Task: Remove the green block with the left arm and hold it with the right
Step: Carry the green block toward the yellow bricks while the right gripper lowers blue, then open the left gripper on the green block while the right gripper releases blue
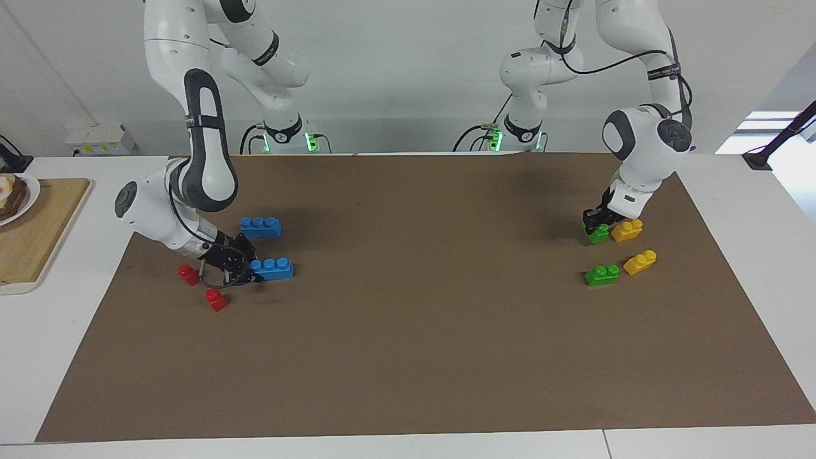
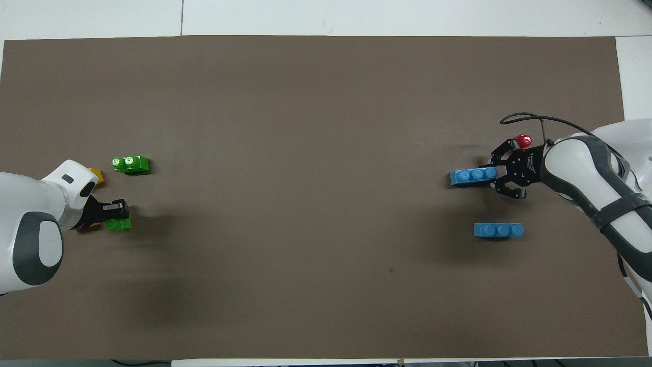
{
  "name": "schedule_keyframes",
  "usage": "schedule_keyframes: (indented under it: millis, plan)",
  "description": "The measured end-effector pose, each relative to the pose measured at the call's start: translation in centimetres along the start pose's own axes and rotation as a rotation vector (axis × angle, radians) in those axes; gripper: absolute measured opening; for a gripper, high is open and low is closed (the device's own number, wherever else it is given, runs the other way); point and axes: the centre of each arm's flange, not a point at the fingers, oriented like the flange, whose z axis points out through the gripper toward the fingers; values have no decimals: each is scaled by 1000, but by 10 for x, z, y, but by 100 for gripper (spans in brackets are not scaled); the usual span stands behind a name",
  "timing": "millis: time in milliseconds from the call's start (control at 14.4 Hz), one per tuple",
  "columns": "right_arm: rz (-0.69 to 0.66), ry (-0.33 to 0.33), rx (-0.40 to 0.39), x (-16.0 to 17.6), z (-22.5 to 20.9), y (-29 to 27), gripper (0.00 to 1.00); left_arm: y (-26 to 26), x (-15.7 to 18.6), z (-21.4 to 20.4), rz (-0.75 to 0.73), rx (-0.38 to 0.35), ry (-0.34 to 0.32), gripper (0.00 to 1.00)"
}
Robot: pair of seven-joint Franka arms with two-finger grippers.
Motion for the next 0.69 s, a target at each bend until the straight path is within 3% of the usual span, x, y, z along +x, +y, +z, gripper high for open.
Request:
schedule_keyframes:
  millis: [208, 417, 694]
  plan:
    - [-1, 0, 0, -1, 0, 0, 35, 0, -4, 6, -1, 0, -6, 36]
    - [-10, 1, 6, -6, -3, -2, 44, 0, -7, 11, -1, 0, -12, 36]
    - [-8, -20, 11, -27, -33, -12, 84, 2, -9, 20, 3, 0, -28, 36]
